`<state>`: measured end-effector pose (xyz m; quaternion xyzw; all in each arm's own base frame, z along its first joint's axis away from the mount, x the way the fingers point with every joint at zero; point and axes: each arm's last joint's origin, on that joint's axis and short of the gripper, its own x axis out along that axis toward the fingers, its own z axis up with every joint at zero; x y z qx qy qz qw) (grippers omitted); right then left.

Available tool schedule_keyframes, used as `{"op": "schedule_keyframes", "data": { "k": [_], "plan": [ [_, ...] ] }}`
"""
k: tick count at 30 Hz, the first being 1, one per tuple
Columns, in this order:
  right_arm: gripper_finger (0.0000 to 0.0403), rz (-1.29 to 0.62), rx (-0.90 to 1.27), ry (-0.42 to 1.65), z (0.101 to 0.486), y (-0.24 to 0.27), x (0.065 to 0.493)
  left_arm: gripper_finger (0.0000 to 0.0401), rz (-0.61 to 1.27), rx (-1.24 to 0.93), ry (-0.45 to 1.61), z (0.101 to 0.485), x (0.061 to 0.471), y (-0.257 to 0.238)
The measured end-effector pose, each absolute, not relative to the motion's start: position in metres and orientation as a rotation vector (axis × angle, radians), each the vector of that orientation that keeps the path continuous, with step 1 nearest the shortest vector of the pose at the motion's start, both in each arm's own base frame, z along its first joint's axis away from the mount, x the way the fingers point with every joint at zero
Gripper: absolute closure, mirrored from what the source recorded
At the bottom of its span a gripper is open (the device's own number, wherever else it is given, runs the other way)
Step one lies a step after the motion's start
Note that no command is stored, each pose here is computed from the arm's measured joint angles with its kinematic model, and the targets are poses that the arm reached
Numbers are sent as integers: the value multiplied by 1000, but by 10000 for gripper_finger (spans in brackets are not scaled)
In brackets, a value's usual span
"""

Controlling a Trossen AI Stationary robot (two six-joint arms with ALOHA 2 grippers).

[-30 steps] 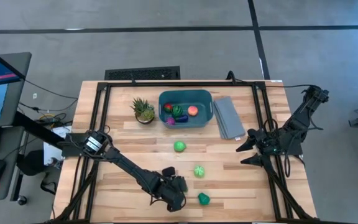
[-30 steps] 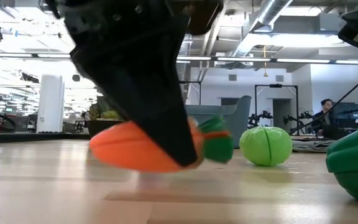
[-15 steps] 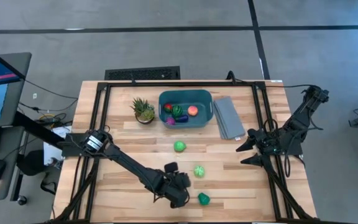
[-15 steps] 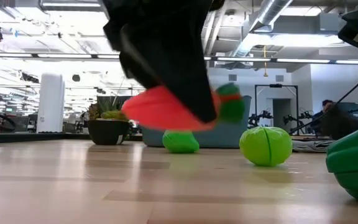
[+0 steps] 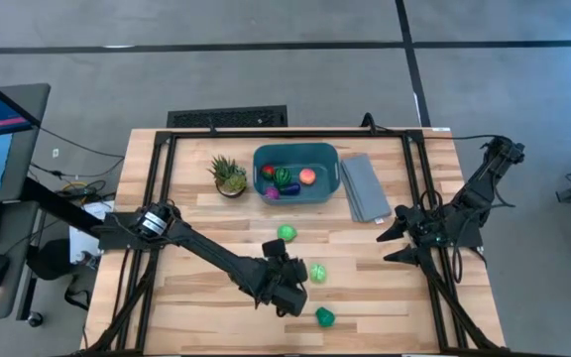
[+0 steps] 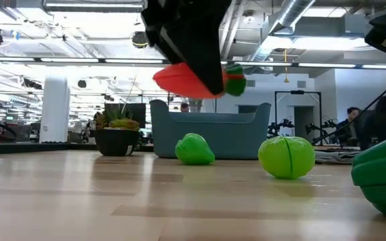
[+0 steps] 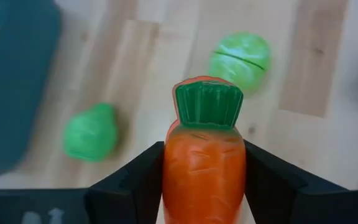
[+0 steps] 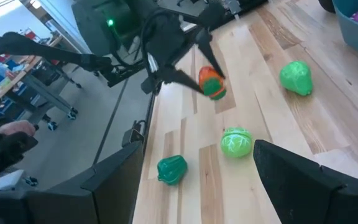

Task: Pick and placing Produce into tupperware
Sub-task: Put the carrot into the blue bin

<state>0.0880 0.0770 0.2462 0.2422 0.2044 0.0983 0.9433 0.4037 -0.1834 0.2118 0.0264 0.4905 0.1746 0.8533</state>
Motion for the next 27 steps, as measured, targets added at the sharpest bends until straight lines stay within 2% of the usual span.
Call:
{"op": "schedule_keyframes", "data": {
  "k": [5,16,27],
  "plan": [
    [74,201,494,417,246,77,88,234,436,133,1067,222,403,-170],
    [74,200,494,416,246,77,88,225,562,274,1109,242,405,-139],
    [74,214,517,425,246,79,86,224,579,331,1125,259,422,-93]
  ]
}}
